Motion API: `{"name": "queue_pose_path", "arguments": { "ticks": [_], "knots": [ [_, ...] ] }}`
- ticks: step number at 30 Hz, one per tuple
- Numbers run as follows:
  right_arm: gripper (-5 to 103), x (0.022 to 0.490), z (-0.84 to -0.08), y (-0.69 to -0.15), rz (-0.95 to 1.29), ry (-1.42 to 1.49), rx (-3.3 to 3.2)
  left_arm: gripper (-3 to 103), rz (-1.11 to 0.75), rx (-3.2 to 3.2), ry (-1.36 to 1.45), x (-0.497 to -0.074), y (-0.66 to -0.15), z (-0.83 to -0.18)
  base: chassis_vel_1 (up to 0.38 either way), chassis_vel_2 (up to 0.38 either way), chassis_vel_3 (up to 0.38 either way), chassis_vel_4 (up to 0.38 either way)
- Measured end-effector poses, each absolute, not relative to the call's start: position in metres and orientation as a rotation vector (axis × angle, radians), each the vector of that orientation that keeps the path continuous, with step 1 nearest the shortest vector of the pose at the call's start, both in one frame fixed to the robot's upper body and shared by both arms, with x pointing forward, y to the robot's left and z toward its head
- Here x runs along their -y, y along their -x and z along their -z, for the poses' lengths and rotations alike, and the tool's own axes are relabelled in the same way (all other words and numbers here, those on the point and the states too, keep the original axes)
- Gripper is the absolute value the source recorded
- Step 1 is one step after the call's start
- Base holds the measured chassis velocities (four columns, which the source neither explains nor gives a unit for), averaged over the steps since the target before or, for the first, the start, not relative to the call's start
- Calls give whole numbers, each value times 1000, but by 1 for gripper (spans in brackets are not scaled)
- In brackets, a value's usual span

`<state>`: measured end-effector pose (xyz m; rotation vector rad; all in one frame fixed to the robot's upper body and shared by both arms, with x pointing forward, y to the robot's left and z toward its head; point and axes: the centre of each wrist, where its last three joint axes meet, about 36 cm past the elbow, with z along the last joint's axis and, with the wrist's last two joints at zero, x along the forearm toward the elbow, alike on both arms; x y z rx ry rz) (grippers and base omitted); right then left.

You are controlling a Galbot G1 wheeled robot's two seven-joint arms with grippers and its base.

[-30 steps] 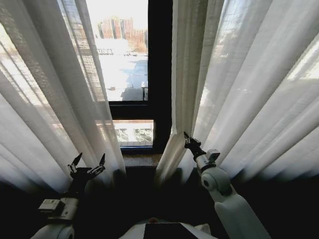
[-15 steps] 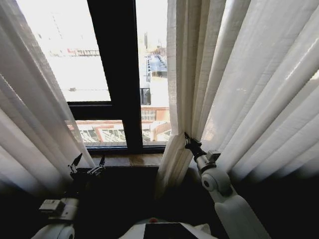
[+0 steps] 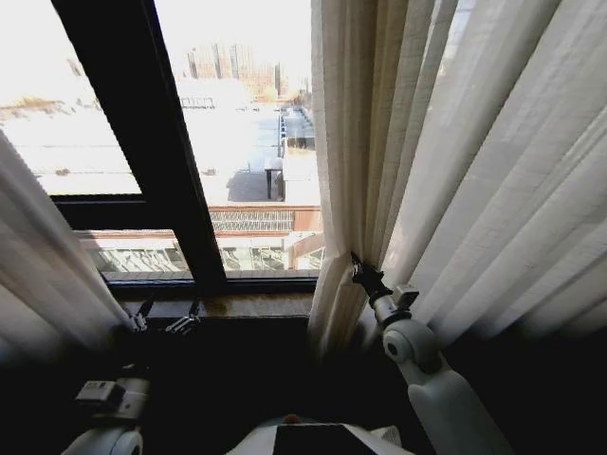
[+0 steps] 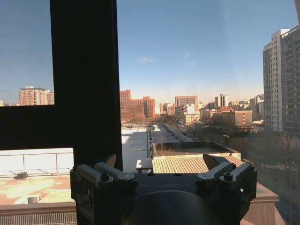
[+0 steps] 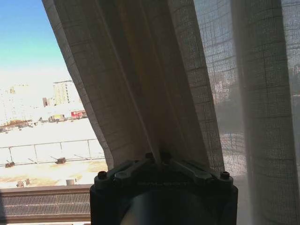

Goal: Open the curtains by pulling them apart, changing their state from closed to fully open.

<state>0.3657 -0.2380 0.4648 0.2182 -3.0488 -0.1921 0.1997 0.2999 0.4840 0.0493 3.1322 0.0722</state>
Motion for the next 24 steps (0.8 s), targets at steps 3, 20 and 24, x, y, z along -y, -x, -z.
{"name": "queue_pose_path", "arguments": {
  "ticks": [3, 20, 24],
  "knots": [
    [0, 238, -464, -367, 192, -216, 3048, 100, -72, -3132, -49, -300, -200, -484, -391, -334, 359, 365],
    [0, 240, -464, -364, 191, -208, 3050, 100, -69, -3136, -47, -300, -200, -482, -351, -346, 360, 355],
    [0, 241, -466, -363, 188, -203, 3053, 100, -69, -3137, -48, -300, -200, -482, -348, -363, 353, 371]
  ]
}}
